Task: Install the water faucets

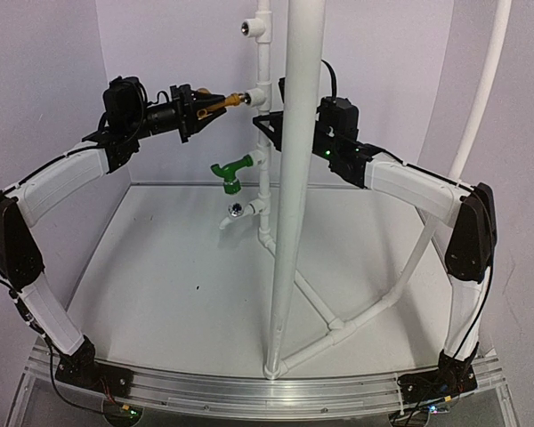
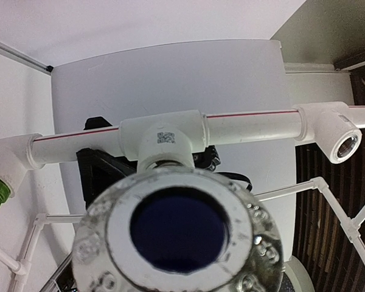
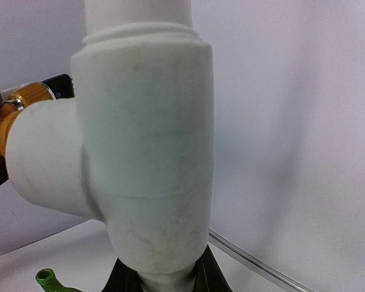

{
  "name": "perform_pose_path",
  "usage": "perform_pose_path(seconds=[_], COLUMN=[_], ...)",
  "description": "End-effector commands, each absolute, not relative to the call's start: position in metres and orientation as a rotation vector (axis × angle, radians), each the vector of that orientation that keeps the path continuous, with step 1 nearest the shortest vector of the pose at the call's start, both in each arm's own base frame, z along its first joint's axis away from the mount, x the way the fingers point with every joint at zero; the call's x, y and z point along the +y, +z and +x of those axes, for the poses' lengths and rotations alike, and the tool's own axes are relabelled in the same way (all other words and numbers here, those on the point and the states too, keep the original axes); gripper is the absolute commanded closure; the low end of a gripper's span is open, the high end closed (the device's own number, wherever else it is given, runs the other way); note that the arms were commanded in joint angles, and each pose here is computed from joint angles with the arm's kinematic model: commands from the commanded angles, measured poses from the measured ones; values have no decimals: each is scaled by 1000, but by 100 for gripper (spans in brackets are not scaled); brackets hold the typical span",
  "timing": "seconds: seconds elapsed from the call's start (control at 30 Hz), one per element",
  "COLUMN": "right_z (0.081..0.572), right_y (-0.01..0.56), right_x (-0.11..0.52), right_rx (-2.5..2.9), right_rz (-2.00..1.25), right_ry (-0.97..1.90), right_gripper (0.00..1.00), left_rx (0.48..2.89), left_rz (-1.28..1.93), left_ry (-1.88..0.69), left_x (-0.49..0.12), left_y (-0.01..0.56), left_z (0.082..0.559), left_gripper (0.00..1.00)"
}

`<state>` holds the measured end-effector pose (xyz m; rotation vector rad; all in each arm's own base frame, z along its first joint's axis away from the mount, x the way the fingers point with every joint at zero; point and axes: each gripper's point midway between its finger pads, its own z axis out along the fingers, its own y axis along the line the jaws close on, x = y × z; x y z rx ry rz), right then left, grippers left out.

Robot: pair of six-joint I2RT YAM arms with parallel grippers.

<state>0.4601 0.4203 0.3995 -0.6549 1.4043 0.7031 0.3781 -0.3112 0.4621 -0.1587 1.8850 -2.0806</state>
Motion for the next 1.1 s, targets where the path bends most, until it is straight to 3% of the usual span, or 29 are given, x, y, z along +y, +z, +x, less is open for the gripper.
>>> perform_pose_path(seconds=[0.0, 1.07], right_z=[397, 388], right_y=[418, 424], right_x=[457, 457], right_rx=[1350, 1308], right_rz=[-825, -876], right_ry=[919, 917], right_gripper=[100, 100], left_rx=[1808, 1850], left_rz=[-33, -186], left_ry=[-2089, -2068], left_x=[-312, -321], left_y=[500, 473], left_z=[364, 380], left_gripper=[100, 100])
